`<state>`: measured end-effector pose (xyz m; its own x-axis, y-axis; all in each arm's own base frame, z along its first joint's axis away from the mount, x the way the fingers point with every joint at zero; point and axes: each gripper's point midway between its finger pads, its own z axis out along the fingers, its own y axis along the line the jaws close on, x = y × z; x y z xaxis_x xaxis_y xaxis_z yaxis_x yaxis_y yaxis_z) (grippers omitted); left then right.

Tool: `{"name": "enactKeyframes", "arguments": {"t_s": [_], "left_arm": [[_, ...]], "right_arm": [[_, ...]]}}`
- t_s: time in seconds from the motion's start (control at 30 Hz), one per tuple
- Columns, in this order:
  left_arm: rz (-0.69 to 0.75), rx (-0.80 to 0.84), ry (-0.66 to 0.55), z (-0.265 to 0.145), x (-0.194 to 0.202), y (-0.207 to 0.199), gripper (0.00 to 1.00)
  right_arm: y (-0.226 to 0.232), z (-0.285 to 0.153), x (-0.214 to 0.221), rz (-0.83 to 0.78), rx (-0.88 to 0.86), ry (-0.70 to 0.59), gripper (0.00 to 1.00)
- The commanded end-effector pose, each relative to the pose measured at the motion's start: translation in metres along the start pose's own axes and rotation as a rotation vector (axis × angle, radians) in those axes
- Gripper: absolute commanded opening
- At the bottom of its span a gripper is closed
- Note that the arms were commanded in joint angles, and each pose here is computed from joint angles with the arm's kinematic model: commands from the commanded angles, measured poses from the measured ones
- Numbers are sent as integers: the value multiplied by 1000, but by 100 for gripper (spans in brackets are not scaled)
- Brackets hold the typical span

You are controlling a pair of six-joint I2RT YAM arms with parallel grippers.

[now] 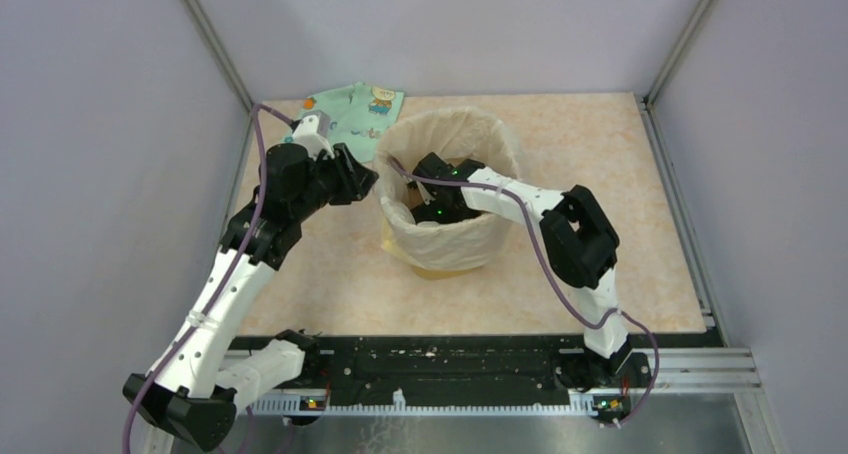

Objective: Put the trash bags into the trash bin

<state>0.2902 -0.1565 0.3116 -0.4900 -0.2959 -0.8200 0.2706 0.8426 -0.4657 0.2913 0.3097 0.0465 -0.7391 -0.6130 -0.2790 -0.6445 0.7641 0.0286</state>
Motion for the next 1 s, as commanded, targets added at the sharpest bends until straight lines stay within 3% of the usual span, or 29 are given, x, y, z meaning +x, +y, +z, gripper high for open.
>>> {"name": "enactKeyframes", "arguments": {"t_s": [0.0, 0.97], "left_arm": [[18, 26, -43, -5, -14, -9, 45], [7, 45, -39, -2, -14, -13, 45]], "right_arm": [[-7, -24, -31, 36, -5, -112, 86], [-1, -68, -42, 53, -35, -176, 77]]}}
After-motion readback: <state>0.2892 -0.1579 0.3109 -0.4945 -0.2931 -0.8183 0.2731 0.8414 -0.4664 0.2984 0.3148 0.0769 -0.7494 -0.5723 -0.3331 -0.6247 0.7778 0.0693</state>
